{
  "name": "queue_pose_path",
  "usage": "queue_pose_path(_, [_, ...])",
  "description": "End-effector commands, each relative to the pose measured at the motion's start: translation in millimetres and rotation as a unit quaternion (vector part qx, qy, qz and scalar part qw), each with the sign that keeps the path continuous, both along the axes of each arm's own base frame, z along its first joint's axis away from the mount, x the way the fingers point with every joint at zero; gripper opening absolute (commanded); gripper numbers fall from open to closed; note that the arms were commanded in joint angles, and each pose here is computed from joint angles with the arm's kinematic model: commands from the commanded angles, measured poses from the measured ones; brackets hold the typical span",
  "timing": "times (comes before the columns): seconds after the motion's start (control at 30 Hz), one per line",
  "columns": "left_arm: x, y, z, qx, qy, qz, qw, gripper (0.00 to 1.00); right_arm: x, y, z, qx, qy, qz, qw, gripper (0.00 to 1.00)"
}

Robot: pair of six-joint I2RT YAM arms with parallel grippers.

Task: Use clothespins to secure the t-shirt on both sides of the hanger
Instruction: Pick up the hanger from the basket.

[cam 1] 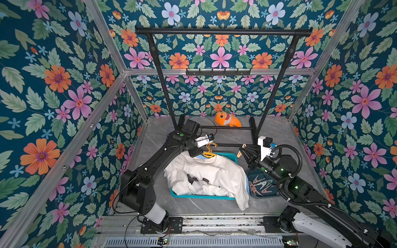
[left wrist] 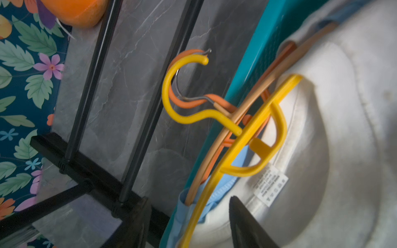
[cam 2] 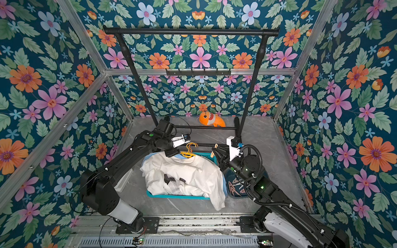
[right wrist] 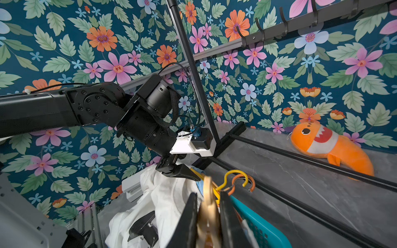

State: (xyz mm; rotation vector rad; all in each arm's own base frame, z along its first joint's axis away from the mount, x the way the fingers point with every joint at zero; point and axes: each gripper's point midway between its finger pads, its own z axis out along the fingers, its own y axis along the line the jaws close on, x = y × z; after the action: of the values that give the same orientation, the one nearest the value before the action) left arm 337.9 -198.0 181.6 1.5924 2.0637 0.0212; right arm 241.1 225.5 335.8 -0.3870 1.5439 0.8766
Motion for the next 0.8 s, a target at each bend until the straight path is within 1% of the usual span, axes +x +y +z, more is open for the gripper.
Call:
queue_pose_path(0.0, [-5,9,-5,0.029,-0.002,-0.019,0.999,0.59,-2,0,7,0.013,-0.003,0.005,1.000,0.00])
queue_pose_path(0.03, [-5,10,-7,0.033,0.000,-0.020,0.999,0.54,-2,0,6,0.013,-0.002,0.003,1.000,0.00])
queue_pose_path(0.07, [-4,10,-10,0.036,0.005,-0.019,0.999,0.52,-2,0,5,0.013,-0.001,0.003,1.000,0.00])
queue_pose_path(0.2, [-4,7,-14,0.032,0.012,-0.024,0.999,0.51,-3,-1,5,0.013,0.002,0.004,1.000,0.00])
queue_pose_path(0.4, [-1,8,-22,0.045,0.017,-0.026,0.999,0.50,-3,-1,5,0.011,0.004,0.004,1.000,0.00])
queue_pose_path(0.67, [6,3,-22,0.042,0.011,-0.029,0.999,0.35,-4,-2,4,0.010,0.007,0.005,1.000,0.00])
queue_pose_path(0.77, [3,3,-27,0.042,0.021,-0.033,0.998,0.35,-4,-2,1,0.006,0.010,0.003,1.000,0.00])
